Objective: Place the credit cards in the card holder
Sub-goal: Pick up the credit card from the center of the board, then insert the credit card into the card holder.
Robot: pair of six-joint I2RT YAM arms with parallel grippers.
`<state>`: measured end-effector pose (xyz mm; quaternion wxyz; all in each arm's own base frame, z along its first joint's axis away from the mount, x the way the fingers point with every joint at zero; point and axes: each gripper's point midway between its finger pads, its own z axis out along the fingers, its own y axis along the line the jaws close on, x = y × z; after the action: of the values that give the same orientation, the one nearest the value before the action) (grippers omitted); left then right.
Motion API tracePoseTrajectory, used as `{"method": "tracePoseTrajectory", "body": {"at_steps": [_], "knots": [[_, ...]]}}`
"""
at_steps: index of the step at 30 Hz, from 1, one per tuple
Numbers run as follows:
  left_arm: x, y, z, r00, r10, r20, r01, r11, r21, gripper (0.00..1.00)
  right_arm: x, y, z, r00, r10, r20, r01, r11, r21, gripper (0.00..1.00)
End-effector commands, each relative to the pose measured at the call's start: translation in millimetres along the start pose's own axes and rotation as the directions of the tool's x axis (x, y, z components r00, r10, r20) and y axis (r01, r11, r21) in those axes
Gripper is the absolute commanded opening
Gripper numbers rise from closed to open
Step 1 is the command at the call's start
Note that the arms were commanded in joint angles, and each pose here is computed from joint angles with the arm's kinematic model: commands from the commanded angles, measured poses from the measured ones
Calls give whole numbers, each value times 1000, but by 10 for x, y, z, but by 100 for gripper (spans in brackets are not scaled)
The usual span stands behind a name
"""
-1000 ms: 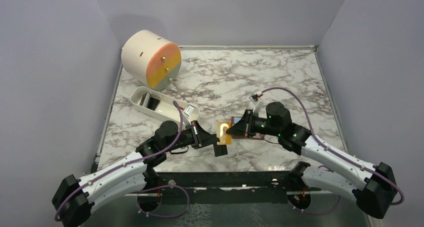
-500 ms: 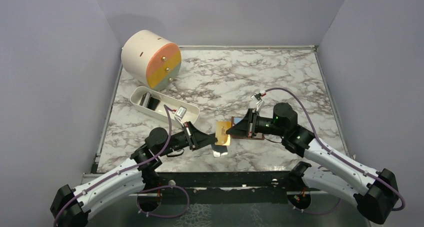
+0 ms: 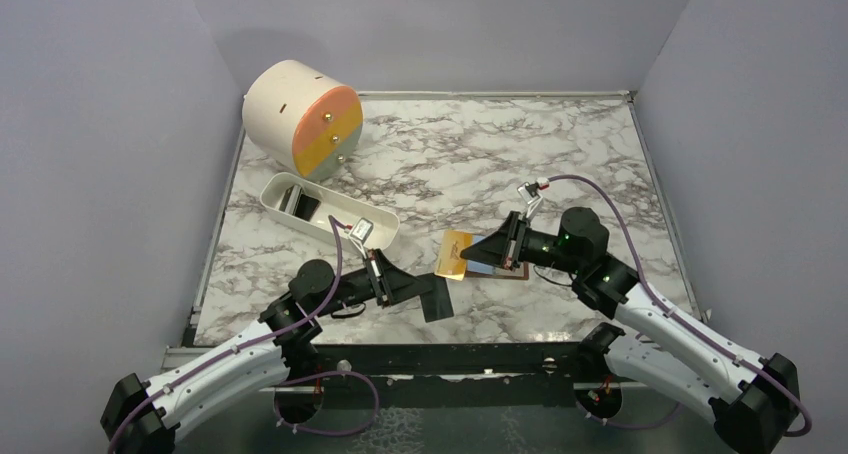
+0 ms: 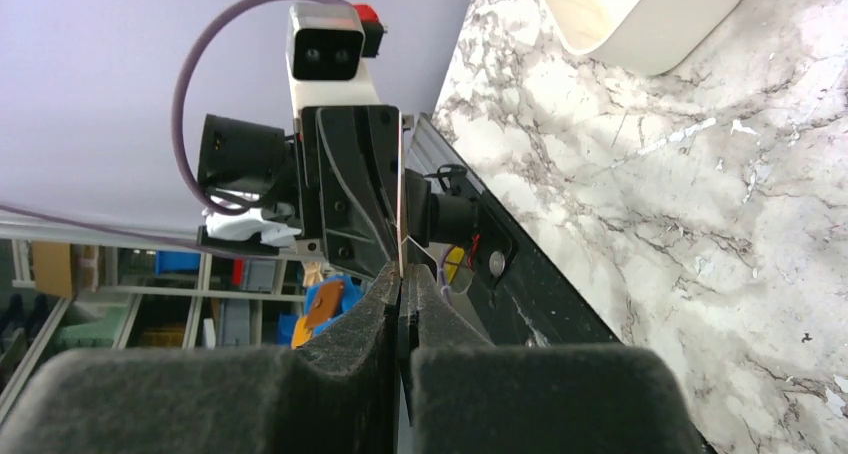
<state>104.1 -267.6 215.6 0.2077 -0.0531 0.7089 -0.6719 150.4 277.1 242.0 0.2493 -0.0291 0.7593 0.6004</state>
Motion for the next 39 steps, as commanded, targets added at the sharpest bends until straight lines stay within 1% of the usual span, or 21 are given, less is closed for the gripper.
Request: {"method": "tracePoseTrajectory", "body": {"at_steps": [1,4,7,10,14,18,20,25,29,32,34,39], "knots": [[52,-11,-14,999,-10,-31,10,1000,-1,0,-115,-20,-13,997,5,76,-5,1000,-3,1],[63,9,3,999,5,-42,-6,1000,-10,0,-183,-71,-16,994,-10,108,6,999,40,1],[74,112,27,998,17,-52,-20,998,-53,0,-337,-197,-31,986,-85,147,60,984,166,1],[62,229,58,995,68,-73,-77,989,-130,0,-495,-358,-78,972,-176,158,120,942,312,1],[-3,306,110,980,165,-114,-188,956,-224,0,-668,-493,-127,946,-290,145,202,878,434,1],[-106,351,213,952,259,-162,-297,911,-286,0,-803,-678,-138,934,-343,95,242,808,537,1],[-158,387,284,939,286,-189,-334,888,-317,0,-835,-795,-145,938,-341,59,248,781,573,1],[-231,443,514,915,311,-259,-387,857,-339,0,-879,-1086,-190,956,-294,2,232,758,609,1],[-308,608,704,903,287,-319,-399,836,-377,0,-883,-1420,-310,979,-200,-34,176,757,629,1],[-370,738,831,897,282,-340,-410,817,-406,0,-852,-1670,-407,992,-115,-56,124,751,648,1],[-409,793,916,891,283,-354,-421,806,-416,0,-820,-1811,-464,996,-60,-65,88,751,654,1],[-392,1042,1084,876,237,-420,-424,794,-435,0,-759,-2117,-571,997,30,-69,25,733,680,1]]}}
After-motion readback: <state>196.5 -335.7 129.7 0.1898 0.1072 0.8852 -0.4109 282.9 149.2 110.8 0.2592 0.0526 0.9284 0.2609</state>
